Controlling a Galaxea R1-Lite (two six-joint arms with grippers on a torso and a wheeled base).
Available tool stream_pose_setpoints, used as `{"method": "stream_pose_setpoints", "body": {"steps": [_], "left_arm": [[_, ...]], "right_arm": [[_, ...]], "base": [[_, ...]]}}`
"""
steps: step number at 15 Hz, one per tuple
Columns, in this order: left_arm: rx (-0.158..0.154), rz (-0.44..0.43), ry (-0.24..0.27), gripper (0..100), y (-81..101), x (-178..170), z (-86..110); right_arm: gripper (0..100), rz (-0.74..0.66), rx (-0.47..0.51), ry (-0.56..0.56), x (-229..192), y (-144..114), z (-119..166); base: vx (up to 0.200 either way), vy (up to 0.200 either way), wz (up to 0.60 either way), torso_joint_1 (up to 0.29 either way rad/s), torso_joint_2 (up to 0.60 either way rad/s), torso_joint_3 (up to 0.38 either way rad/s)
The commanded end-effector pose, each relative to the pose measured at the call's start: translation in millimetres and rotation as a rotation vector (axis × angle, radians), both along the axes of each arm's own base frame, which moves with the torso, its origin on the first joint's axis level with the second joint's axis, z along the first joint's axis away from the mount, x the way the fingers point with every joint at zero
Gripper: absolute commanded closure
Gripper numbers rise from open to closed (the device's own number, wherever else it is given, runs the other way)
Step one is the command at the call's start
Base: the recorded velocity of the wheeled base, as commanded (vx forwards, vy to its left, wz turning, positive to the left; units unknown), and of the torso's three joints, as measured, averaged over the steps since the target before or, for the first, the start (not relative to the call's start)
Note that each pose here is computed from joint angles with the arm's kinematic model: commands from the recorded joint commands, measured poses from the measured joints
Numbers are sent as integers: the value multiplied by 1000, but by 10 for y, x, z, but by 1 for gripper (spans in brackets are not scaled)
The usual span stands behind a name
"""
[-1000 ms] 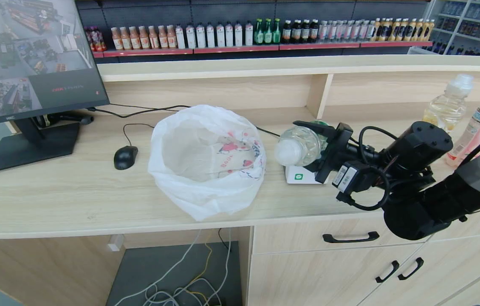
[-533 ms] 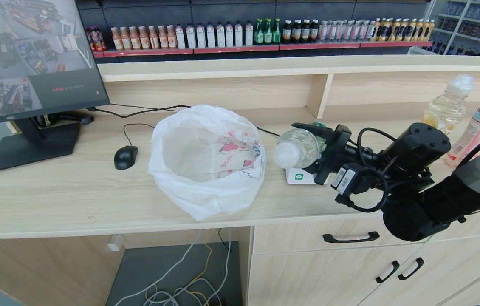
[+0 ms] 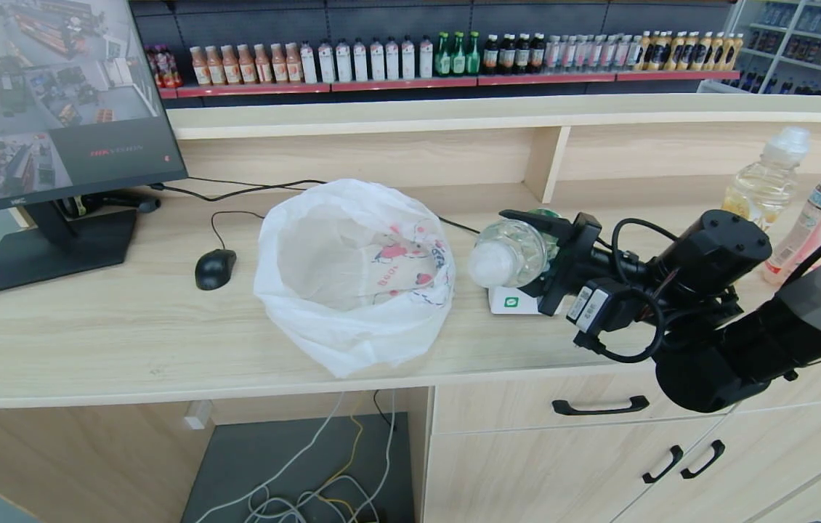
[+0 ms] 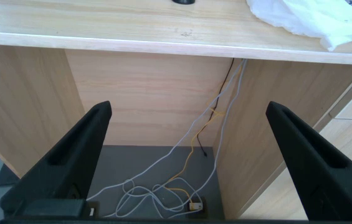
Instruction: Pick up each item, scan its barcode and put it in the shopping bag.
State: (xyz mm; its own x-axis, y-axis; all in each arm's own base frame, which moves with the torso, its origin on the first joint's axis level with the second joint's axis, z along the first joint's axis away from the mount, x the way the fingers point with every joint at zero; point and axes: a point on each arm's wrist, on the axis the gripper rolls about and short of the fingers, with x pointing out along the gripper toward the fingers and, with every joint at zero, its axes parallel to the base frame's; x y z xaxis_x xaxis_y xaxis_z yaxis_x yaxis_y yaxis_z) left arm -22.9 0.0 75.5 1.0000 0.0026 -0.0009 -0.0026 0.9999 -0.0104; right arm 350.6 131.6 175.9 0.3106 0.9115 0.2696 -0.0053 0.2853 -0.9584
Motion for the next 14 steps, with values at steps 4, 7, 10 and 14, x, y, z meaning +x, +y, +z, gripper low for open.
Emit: {"method": "stream_pose_setpoints", "body": {"steps": [4,7,10,14], "left_arm": [[0,1,-1,0,0,-1,2],[0,1,1,0,0,1,-2],[0,1,-1,0,0,-1,2],[0,1,1,0,0,1,-2]], "right_arm": [[100,1,0,-1,-4,0,2],[100,1,2,-7,-10,-2,23],[100,2,3,-7,-19,2,31],[100,6,21,-33,-91,6,171]], "base": [[0,0,0,0,0,0],[0,0,0,0,0,0],[0,0,0,0,0,0],[0,0,0,0,0,0]]}}
